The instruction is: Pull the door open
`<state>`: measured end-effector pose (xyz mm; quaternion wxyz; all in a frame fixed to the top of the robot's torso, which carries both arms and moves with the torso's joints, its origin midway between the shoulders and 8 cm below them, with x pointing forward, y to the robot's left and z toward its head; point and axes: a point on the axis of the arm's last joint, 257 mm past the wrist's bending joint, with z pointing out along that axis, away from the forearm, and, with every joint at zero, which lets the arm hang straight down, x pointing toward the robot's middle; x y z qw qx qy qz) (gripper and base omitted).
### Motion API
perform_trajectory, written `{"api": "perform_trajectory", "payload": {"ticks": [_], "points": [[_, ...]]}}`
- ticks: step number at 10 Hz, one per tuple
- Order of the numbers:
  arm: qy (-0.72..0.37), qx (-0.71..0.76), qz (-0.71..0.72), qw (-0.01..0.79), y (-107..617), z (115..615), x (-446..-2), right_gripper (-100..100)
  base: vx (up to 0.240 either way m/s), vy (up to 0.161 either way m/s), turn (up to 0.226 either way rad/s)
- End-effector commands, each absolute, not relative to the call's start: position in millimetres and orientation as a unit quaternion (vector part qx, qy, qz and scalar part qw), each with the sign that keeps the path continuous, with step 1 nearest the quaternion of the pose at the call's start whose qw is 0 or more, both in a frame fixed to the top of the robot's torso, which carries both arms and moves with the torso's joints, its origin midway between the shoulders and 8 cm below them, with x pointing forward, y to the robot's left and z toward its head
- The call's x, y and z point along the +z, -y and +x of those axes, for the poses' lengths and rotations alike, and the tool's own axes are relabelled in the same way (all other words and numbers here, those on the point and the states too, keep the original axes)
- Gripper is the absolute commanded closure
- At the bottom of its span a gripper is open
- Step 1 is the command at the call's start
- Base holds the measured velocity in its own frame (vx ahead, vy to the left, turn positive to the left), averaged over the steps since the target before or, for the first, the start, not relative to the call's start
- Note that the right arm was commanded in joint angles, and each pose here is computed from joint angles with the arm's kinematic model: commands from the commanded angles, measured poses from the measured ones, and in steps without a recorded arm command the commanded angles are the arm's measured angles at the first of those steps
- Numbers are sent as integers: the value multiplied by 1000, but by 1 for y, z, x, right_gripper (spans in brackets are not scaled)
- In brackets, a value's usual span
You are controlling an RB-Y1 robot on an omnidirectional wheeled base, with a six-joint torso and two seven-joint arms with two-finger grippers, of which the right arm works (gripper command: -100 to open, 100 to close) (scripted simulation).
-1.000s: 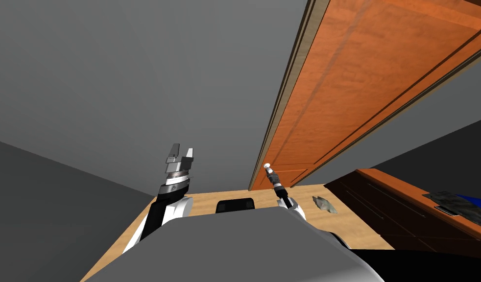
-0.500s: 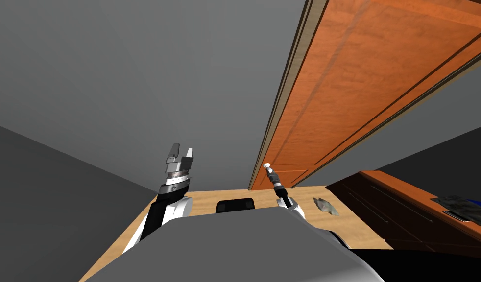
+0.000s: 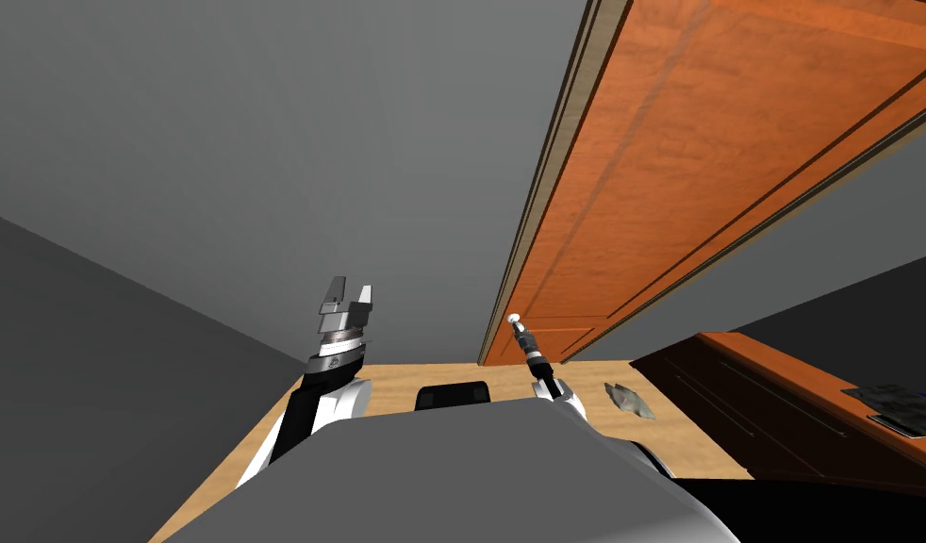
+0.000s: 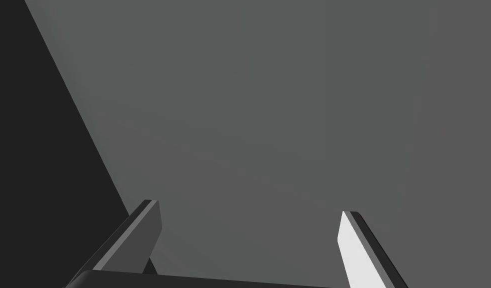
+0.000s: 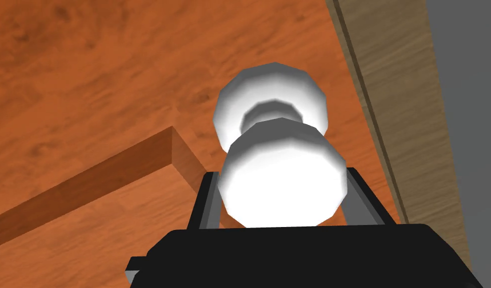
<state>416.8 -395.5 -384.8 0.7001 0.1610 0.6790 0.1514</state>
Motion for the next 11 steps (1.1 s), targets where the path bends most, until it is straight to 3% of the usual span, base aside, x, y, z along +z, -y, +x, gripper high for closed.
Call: {"api": "perform_trajectory", "payload": {"ticks": [1, 11], "points": [[-677, 165, 175, 696, 392, 416, -387, 100, -29, -16, 26], [-641, 251, 270, 673, 394, 420, -384, 100, -35, -18, 42]]}}
